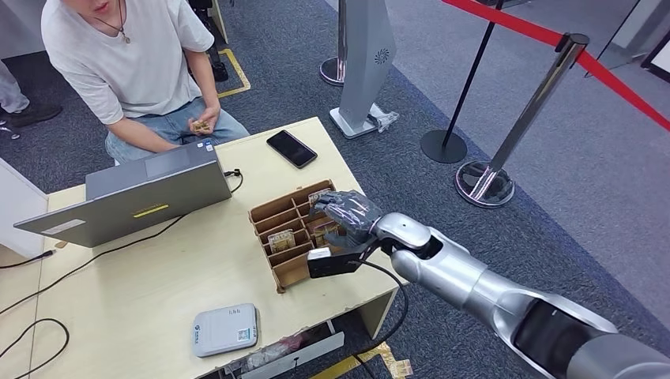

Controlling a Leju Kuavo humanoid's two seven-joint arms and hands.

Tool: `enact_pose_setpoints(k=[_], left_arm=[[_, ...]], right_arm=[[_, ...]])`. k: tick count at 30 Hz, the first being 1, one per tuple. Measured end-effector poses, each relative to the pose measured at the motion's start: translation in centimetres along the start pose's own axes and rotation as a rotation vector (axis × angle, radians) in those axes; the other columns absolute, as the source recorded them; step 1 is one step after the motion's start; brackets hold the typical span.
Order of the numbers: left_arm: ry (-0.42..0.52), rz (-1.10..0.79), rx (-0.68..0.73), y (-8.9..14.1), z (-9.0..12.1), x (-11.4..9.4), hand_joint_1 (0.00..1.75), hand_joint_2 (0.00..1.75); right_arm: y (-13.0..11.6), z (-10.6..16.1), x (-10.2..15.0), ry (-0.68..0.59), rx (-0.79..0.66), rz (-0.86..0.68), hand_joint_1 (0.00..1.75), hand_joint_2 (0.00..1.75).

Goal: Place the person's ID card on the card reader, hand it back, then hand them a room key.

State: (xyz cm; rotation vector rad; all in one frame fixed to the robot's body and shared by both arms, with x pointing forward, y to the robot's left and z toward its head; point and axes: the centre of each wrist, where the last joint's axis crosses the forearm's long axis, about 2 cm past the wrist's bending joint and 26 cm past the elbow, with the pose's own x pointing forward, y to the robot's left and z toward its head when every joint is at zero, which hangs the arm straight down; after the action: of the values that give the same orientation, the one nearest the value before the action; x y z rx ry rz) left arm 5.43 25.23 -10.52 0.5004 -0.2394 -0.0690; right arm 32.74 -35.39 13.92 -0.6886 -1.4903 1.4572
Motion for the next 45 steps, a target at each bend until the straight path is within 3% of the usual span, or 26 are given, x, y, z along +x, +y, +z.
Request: enact_pose_setpoints(k=[19,45], left_arm=[[-0.022,-0.005,0.021,-0.2,0.1,0.0,0.00,0.00],[-0.013,-0.010,-0.001,-0.1,0.1,0.1,0.00,0.00]], right_arm=[[1.6,2.0,0.0,0.030,0.023,-0.014,0.71,1.75],[0.4,-0.5,-0.9,0.032,0.027,-0.005,0.81,1.75]])
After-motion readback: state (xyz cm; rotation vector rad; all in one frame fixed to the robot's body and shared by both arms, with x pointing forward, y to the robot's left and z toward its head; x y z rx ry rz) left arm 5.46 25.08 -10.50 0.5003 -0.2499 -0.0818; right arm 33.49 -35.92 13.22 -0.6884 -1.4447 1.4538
